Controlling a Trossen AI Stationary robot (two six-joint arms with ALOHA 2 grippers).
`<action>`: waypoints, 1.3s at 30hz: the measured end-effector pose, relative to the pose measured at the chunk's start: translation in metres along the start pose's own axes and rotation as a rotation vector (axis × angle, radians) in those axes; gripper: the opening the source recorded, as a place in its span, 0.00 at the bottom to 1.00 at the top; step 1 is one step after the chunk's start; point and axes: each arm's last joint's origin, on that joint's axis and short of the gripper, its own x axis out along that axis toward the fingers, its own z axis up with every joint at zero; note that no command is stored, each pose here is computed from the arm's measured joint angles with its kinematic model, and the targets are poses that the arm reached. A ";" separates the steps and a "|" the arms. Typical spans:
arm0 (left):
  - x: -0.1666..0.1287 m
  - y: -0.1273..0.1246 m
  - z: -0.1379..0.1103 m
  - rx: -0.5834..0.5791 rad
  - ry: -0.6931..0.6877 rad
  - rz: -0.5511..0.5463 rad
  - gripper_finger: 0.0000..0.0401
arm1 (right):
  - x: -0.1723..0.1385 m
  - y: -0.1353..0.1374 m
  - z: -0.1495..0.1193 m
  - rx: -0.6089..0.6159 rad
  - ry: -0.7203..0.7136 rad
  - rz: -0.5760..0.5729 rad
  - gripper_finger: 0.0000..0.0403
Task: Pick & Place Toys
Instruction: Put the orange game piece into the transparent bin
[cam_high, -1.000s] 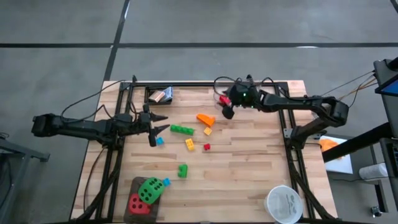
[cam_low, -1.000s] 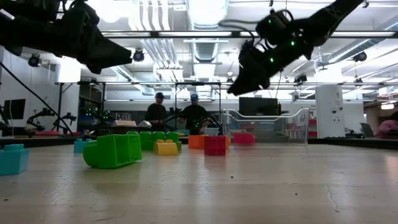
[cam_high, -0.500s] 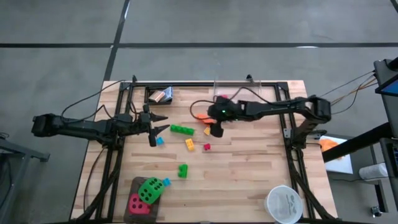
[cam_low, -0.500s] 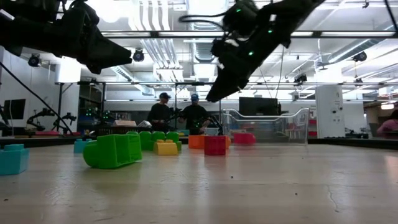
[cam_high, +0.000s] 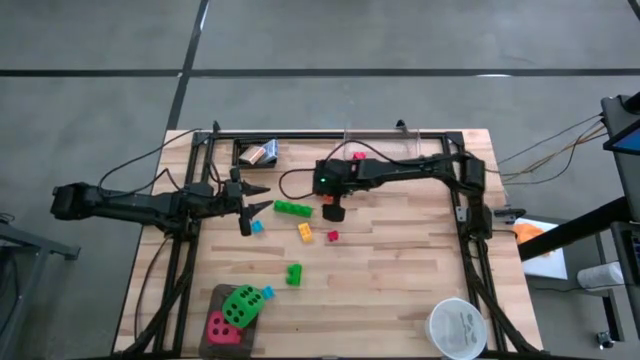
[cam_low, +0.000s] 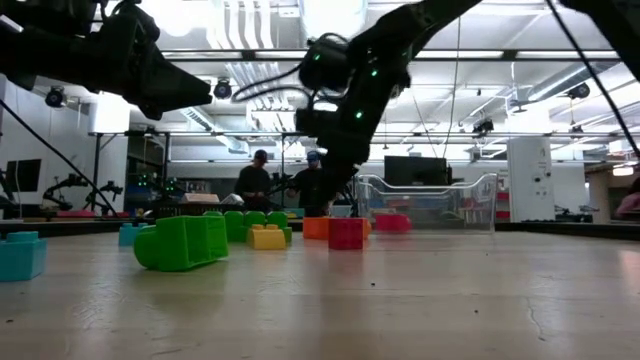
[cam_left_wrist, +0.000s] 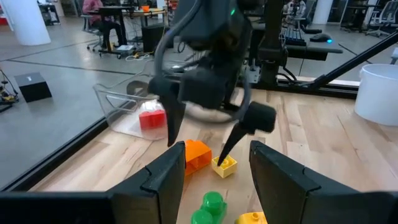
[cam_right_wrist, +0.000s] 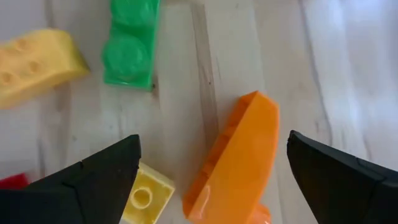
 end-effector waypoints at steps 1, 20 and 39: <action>0.000 0.000 0.000 0.000 0.001 0.000 0.44 | 0.004 -0.001 0.001 -0.001 0.019 0.000 0.98; 0.000 0.000 0.000 0.001 0.001 0.000 0.44 | 0.040 -0.018 -0.006 0.024 0.190 -0.001 0.86; 0.000 0.000 0.000 0.000 0.001 0.000 0.44 | 0.032 0.025 0.004 -0.068 0.128 0.008 0.37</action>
